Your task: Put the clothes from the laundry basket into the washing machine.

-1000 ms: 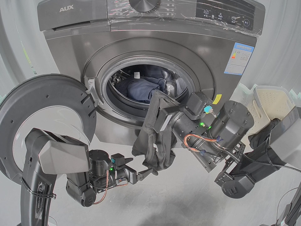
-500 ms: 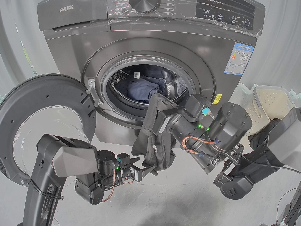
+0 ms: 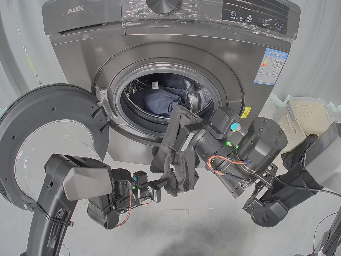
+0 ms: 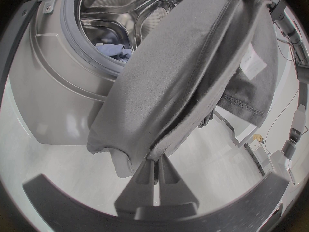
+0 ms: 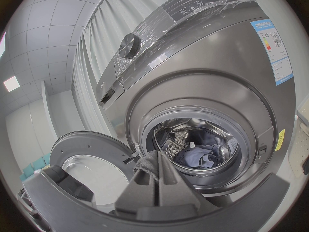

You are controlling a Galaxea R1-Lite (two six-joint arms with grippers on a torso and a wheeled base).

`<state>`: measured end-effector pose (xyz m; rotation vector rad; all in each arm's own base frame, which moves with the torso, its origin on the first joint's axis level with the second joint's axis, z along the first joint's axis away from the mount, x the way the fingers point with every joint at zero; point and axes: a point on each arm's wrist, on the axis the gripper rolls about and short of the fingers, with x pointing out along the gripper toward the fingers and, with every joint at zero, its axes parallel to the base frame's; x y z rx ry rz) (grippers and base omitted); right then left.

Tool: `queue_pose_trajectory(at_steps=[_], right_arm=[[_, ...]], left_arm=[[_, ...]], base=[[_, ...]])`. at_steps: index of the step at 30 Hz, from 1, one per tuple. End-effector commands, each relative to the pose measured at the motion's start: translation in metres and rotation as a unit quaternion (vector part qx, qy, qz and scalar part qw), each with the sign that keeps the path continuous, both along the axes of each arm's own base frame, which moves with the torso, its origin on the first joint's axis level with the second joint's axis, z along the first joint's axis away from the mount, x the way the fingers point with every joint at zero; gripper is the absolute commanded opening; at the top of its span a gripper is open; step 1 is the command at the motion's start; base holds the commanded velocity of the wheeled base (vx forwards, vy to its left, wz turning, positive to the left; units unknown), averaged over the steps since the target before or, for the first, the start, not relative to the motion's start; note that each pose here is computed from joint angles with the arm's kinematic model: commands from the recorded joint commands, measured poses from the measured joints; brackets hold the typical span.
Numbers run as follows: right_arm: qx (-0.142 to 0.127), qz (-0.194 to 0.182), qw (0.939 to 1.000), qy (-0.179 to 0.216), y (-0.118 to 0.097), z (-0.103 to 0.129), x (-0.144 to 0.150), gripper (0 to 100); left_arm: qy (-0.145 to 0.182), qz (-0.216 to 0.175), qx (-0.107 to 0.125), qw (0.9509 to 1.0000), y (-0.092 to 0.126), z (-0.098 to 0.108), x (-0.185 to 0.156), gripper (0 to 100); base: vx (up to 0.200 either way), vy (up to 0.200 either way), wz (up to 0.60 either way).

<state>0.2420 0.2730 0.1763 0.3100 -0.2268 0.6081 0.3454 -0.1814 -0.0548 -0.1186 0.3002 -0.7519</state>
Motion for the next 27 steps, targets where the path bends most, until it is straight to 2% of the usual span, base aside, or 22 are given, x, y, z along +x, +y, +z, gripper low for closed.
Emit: queue_pose_trajectory(at_steps=[1,3,7,11,13,19,21,24,25,26,27], right_arm=[[-0.003,-0.008,1.0,0.003,-0.008,0.001,0.0,0],[-0.011,-0.009,0.9998,0.011,-0.013,-0.002,-0.003,0],[-0.048,-0.008,0.9979,0.043,-0.03,-0.022,-0.015,0],[-0.096,-0.003,0.9916,0.086,-0.052,-0.049,-0.031,0],[-0.109,0.005,0.9892,0.097,-0.058,-0.056,-0.037,0],[-0.127,0.0,0.9852,0.115,-0.076,-0.069,-0.045,0],[-0.126,-0.01,0.9852,0.116,-0.079,-0.07,-0.041,0],[-0.109,-0.028,0.9881,0.104,-0.083,-0.063,-0.029,0],[-0.108,-0.029,0.9885,0.102,-0.083,-0.062,-0.028,0],[-0.104,-0.031,0.9892,0.099,-0.083,-0.061,-0.026,0],[-0.104,-0.031,0.9892,0.099,-0.083,-0.061,-0.026,0]], left_arm=[[-0.01,0.012,-0.002,0.9999,0.017,0.03,-0.012,0],[-0.016,0.019,-0.001,0.9997,0.027,0.048,-0.02,0],[-0.034,0.039,-0.002,0.9987,0.053,0.088,-0.043,0],[-0.057,0.034,-0.023,0.9975,0.08,0.128,-0.071,0],[-0.074,0.033,-0.032,0.9962,0.088,0.142,-0.078,0],[-0.125,0.061,-0.064,0.9882,0.113,0.181,-0.09,0],[-0.137,0.064,-0.073,0.9859,0.116,0.189,-0.094,0],[-0.179,0.064,-0.091,0.9776,0.12,0.214,-0.107,0],[-0.181,0.063,-0.092,0.9771,0.12,0.215,-0.108,0],[-0.194,0.061,-0.098,0.9743,0.121,0.223,-0.113,0],[-0.194,0.061,-0.098,0.9743,0.121,0.223,-0.113,0]], base=[[0.0,0.0,0.0],[0.0,0.0,0.0],[0.0,0.0,0.0],[0.0,0.0,0.0],[0.0,0.0,0.0],[0.0,0.0,0.0],[0.0,0.0,0.0],[0.0,0.0,0.0],[0.0,0.0,0.0],[0.0,0.0,0.0],[0.0,0.0,0.0]])
